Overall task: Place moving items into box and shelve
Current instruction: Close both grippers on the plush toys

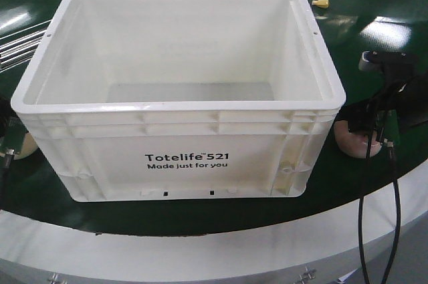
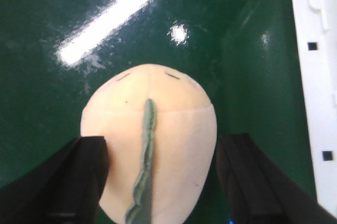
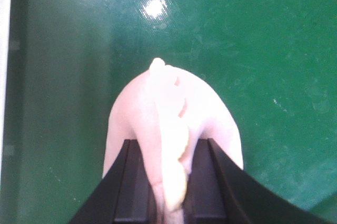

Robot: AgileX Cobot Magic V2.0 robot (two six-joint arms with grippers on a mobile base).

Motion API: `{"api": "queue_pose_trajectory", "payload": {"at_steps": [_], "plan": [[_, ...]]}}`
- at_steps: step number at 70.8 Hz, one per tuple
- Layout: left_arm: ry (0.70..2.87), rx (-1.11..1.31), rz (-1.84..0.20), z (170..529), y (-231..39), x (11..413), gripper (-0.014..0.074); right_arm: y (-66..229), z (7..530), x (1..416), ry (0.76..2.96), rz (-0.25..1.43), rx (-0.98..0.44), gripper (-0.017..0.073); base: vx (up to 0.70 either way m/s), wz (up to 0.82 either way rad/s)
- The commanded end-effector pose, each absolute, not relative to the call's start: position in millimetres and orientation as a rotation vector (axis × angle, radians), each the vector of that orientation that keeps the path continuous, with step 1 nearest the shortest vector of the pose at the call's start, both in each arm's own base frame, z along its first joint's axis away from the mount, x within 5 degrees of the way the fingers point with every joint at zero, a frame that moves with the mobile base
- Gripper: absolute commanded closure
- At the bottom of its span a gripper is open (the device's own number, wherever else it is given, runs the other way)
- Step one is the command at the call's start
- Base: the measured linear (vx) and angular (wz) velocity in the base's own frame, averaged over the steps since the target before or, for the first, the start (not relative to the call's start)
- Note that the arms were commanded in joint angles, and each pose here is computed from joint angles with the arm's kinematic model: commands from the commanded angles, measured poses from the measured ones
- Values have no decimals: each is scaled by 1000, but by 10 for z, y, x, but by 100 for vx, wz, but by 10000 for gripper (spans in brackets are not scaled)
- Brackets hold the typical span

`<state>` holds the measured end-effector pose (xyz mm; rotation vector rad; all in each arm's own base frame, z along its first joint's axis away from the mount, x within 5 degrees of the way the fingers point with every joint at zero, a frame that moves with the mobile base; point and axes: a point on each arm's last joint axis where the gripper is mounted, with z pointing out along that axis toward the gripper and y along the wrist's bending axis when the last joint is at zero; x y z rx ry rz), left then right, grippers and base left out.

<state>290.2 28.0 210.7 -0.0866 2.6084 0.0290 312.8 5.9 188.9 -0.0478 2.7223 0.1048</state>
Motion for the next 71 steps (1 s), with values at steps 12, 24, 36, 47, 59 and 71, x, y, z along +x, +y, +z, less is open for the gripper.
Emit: {"api": "queue_pose_trajectory", "payload": {"at_steps": [12,24,36,47,59,71], "plan": [[2535,-104,33,2162,301,2999,70,58,2041,3173,2657,98,-49,574,0,0],[2565,-107,29,2121,300,2993,329,58,2042,3176,2653,98,-48,574,0,0],[2565,-103,30,2124,300,2995,623,58,2042,3176,2653,98,-48,574,0,0],[2548,-107,29,2139,300,3003,622,57,2043,3178,2650,96,-49,574,0,0],[2475,-122,26,2262,299,2999,621,54,2066,3199,2623,91,-46,574,0,0],[2355,-118,35,2488,297,2963,621,54,2172,3267,2585,89,-48,574,0,0]]}}
